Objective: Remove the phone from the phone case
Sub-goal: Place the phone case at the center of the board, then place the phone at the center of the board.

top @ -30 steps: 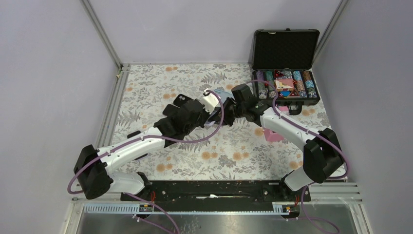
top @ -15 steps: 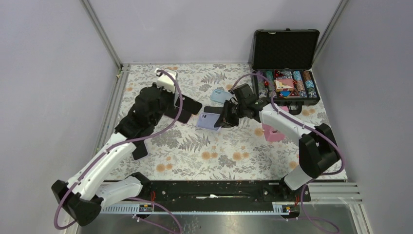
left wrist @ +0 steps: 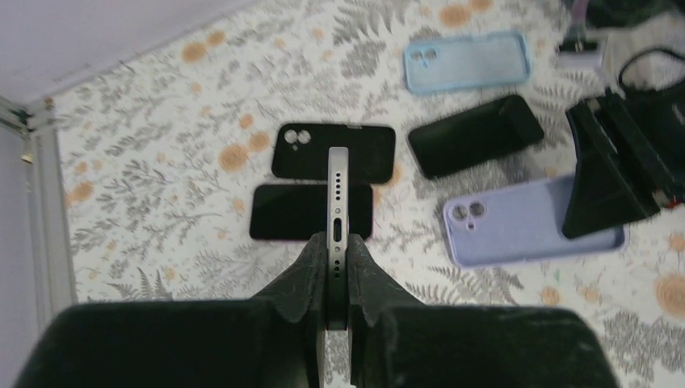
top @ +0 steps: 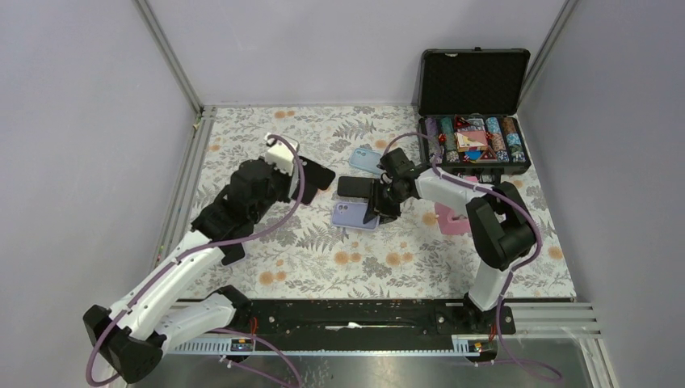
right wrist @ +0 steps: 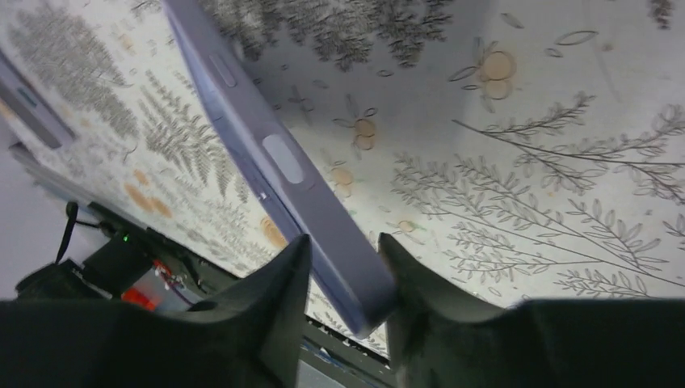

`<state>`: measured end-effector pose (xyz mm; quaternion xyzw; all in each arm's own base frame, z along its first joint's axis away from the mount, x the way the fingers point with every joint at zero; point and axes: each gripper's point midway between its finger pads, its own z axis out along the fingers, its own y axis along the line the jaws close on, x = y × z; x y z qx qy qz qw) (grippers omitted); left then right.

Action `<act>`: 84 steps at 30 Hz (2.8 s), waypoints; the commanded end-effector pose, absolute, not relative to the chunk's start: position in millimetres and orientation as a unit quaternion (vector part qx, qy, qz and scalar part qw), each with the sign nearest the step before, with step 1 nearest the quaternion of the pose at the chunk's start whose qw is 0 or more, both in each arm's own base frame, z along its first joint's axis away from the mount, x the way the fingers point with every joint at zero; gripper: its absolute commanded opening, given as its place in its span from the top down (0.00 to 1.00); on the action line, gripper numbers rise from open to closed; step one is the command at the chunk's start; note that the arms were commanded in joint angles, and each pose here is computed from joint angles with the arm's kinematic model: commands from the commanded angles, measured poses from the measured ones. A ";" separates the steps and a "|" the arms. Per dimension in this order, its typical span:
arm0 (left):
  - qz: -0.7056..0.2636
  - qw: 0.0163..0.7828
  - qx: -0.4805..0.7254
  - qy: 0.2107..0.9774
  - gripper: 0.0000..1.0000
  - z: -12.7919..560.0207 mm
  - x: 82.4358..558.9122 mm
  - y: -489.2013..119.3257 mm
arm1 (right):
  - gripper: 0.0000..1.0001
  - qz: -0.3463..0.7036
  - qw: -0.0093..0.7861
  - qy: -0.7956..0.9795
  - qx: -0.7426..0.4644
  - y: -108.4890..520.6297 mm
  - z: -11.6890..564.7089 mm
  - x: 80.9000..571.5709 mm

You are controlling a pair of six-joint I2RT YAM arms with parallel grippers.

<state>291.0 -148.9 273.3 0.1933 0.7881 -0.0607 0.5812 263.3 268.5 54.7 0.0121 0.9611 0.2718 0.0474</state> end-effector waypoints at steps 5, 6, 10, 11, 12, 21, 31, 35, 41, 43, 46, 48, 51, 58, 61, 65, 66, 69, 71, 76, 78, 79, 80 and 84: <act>-0.079 0.538 0.249 0.802 1.00 225.1 276.7 -193.9 | 0.17 0.184 0.129 0.974 -0.006 236.2 65.0 287.0; -0.076 0.531 0.257 0.804 1.00 218.2 274.9 -199.5 | 0.14 0.177 0.137 0.975 -0.008 231.3 70.8 288.0; -0.069 0.511 0.280 0.810 1.00 200.5 268.9 -223.0 | 0.12 0.158 0.171 0.973 -0.006 211.6 96.5 292.9; -0.066 0.506 0.287 0.810 1.00 196.2 267.3 -228.5 | 0.11 0.152 0.182 0.972 -0.001 205.1 103.3 294.1; -0.062 0.503 0.294 0.810 1.00 192.6 265.7 -233.6 | 0.11 0.147 0.195 0.970 0.008 197.2 110.2 296.5; -0.024 0.463 0.395 0.793 1.00 159.3 251.0 -266.8 | 0.09 0.194 0.284 0.936 0.077 150.9 184.6 303.1; -0.015 0.404 0.454 0.794 1.00 104.9 217.1 -307.3 | 0.09 0.260 0.302 0.910 0.116 148.2 219.4 307.1; -0.039 0.366 0.465 0.805 1.00 76.4 185.4 -324.9 | 0.10 0.295 0.302 0.897 0.129 155.9 222.2 310.4; -0.052 0.305 0.472 0.826 0.99 35.5 153.9 -336.1 | 0.12 0.320 0.287 0.891 0.147 162.4 213.5 309.7; -0.066 0.286 0.468 0.834 0.99 26.5 145.9 -343.1 | 0.12 0.318 0.286 0.891 0.153 159.4 211.0 307.7; -0.079 0.261 0.464 0.843 0.98 11.0 133.9 -351.9 | 0.13 0.312 0.292 0.889 0.163 150.0 211.9 304.6; -0.081 0.247 0.458 0.850 0.97 -0.5 128.8 -355.9 | 0.13 0.298 0.303 0.889 0.168 140.9 216.4 303.0; -0.091 0.219 0.435 0.868 0.95 -15.4 117.7 -361.2 | 0.13 0.280 0.322 0.889 0.164 130.8 224.7 301.6; -0.105 0.184 0.442 0.872 0.81 -46.4 89.3 -369.1 | 0.13 0.269 0.325 0.891 0.168 123.2 222.6 295.8; -0.104 0.182 0.446 0.870 0.79 -55.5 88.9 -369.0 | 0.13 0.274 0.318 0.891 0.171 124.1 218.5 290.0; -0.094 0.185 0.464 0.861 0.80 -59.7 90.2 -365.0 | 0.14 0.273 0.315 0.892 0.176 122.3 212.6 282.6; -0.082 0.190 0.470 0.858 0.81 -64.0 91.9 -359.4 | 0.13 0.273 0.313 0.892 0.177 122.3 210.6 281.2; -0.032 0.209 0.487 0.848 0.83 -81.0 102.0 -341.8 | 0.14 0.276 0.310 0.892 0.179 123.0 210.2 280.5; 0.000 0.229 0.494 0.838 0.82 -90.1 111.0 -331.3 | 0.14 0.279 0.310 0.891 0.180 123.9 212.0 280.4; 0.046 0.266 0.499 0.824 0.77 -100.3 129.5 -318.1 | 0.14 0.289 0.314 0.886 0.181 125.0 219.9 280.1; 0.053 0.262 0.503 0.822 0.76 -106.0 130.2 -312.3 | 0.14 0.293 0.316 0.884 0.181 125.4 222.6 279.6; 0.054 0.259 0.504 0.822 0.76 -109.1 129.8 -308.4 | 0.14 0.294 0.315 0.884 0.181 125.6 222.8 279.2; 0.051 0.258 0.499 0.825 0.75 -111.0 130.5 -304.7 | 0.14 0.295 0.316 0.883 0.181 125.6 223.4 279.1; 0.012 0.243 0.475 0.846 0.57 -109.8 130.4 -308.8 | 0.14 0.299 0.311 0.883 0.184 126.5 222.4 278.0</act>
